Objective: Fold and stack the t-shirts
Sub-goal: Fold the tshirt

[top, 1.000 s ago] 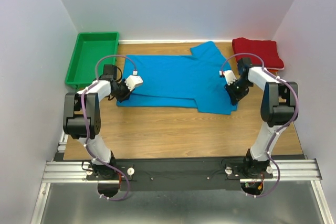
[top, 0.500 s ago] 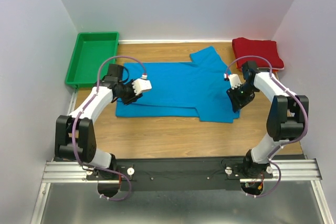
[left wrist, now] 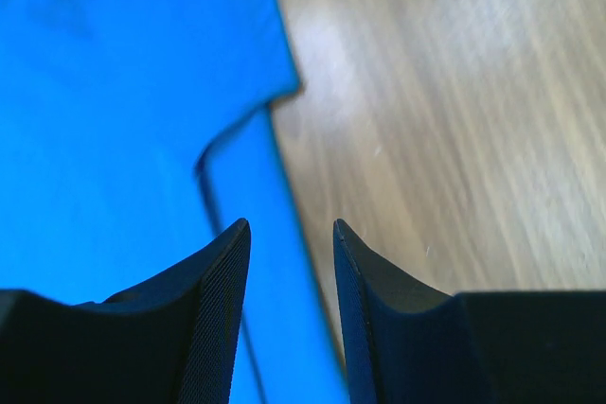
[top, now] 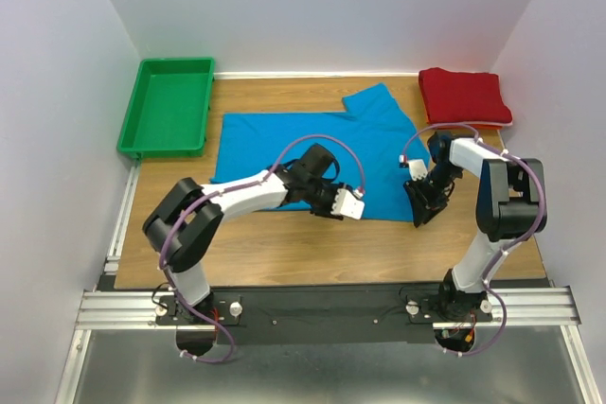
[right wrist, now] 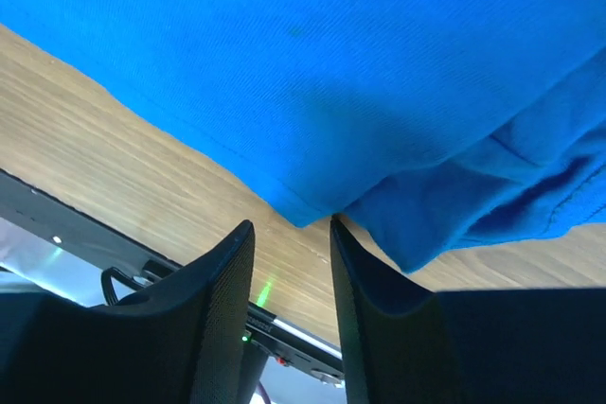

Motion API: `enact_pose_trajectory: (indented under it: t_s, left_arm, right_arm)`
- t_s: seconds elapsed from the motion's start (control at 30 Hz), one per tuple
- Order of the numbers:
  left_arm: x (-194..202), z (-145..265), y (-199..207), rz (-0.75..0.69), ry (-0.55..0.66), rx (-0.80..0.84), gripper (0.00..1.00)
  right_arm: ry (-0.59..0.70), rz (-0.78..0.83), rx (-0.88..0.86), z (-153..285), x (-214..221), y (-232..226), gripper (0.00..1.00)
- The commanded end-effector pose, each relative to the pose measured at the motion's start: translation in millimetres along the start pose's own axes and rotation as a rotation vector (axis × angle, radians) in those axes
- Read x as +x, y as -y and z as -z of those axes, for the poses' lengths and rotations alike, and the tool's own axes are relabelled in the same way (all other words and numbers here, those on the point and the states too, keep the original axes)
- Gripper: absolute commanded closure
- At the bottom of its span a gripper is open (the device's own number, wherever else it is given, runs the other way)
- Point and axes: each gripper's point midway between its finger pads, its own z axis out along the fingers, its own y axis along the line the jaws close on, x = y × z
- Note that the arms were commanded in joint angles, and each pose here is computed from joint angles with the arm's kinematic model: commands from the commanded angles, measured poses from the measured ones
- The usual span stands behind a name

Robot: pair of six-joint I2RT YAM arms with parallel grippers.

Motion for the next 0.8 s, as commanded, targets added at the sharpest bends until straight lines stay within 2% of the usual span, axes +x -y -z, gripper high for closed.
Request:
enact_pose_trajectory:
  t_s: [0.0, 0.33, 0.53, 0.73, 0.77]
  left_arm:
    - [-24, -22, -13, -0.121, 0.052, -0.034, 0.52]
    - [-11, -69, -2, -0.254, -0.016, 0.005, 0.51]
    - [-5, -81, 2, -0.302, -0.044, 0.005, 0.51]
    - [-3, -93, 10, -0.343, -0.059, 0.024, 0.58]
    - [-1, -95, 12, -0.345, -0.062, 0.028, 0.60]
  right_arm:
    - [0.011, -0.031, -0.023, -10, -5, 0, 0.56]
    - [0.024, -0.043, -0.030, -14, -11, 2, 0.69]
    - [0.046, -0.047, -0.043, -11, -15, -2, 0.72]
    - [0.058, -0.048, -0.058, -10, -19, -4, 0.85]
    - [0.062, -0.045, -0.056, -9, -20, -4, 0.90]
